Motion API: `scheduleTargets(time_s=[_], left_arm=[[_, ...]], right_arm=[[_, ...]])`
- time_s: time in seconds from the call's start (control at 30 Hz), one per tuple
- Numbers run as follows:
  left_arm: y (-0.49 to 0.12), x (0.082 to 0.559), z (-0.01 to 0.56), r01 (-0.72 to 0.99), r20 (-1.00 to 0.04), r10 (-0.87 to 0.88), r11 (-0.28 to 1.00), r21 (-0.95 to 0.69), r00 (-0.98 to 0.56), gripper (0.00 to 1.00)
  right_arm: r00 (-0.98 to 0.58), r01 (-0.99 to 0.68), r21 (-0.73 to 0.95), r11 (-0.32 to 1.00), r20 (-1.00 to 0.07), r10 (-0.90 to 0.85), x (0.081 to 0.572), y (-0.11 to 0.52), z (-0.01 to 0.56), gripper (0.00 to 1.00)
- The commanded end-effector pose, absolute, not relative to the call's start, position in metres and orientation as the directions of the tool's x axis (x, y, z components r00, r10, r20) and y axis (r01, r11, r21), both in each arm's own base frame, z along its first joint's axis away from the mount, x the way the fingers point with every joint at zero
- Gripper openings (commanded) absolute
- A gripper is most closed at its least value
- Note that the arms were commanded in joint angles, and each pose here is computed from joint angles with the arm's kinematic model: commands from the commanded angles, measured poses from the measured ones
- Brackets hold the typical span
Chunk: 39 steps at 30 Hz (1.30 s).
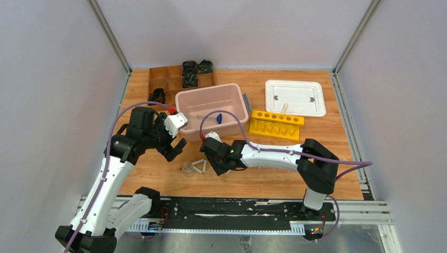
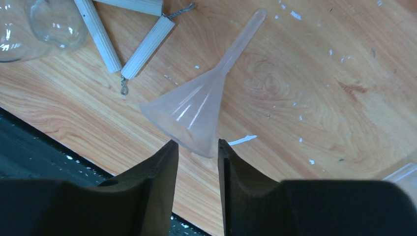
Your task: Organize the chemistry lab equipment
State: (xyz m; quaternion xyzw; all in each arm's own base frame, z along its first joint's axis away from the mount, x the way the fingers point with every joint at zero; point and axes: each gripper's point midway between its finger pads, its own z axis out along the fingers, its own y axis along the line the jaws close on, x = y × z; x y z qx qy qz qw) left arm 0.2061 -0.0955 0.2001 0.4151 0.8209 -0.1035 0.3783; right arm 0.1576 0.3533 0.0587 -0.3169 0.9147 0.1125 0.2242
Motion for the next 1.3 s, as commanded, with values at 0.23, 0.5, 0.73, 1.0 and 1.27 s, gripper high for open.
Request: scheduleTargets(time_s=[0.23, 0.5, 0.73, 1.0, 1.27], left_arm=[[-0.096, 0.207, 0.217, 0.755, -0.731, 0.595, 0.634, 0.171, -0.334, 1.0], [-0.095, 0.208, 0.221, 0.751, -0.731, 0.599, 0.634, 0.185, -0.326, 1.0], [-0.095, 0.208, 0.223, 0.75, -0.734, 0.596, 0.636, 0.184, -0.325, 1.0], [-0.096, 0.208, 0.226, 0.754, -0.734, 0.599, 0.63, 0.186, -0.32, 1.0], [-0.097, 0.208, 0.225, 0.757, -0.734, 0.597, 0.629, 0.178, -0.324, 1.0]], right_arm=[[-0.57, -0.651, -0.084, 0.754, -0.601, -0.56, 0.176, 0.337, 0.09, 0.0], [-0.51, -0.669, -0.051, 0.741, -0.694, -0.508, 0.174, 0.327, 0.146, 0.0], [-0.471, -0.717, -0.066, 0.694, -0.687, -0.553, 0.166, 0.317, 0.147, 0.43], [-0.296, -0.822, -0.245, 0.514, -0.588, -0.753, 0.156, 0.309, 0.099, 0.5], [-0.172, -0.839, -0.354, 0.413, -0.547, -0.819, 0.155, 0.307, 0.068, 0.45]])
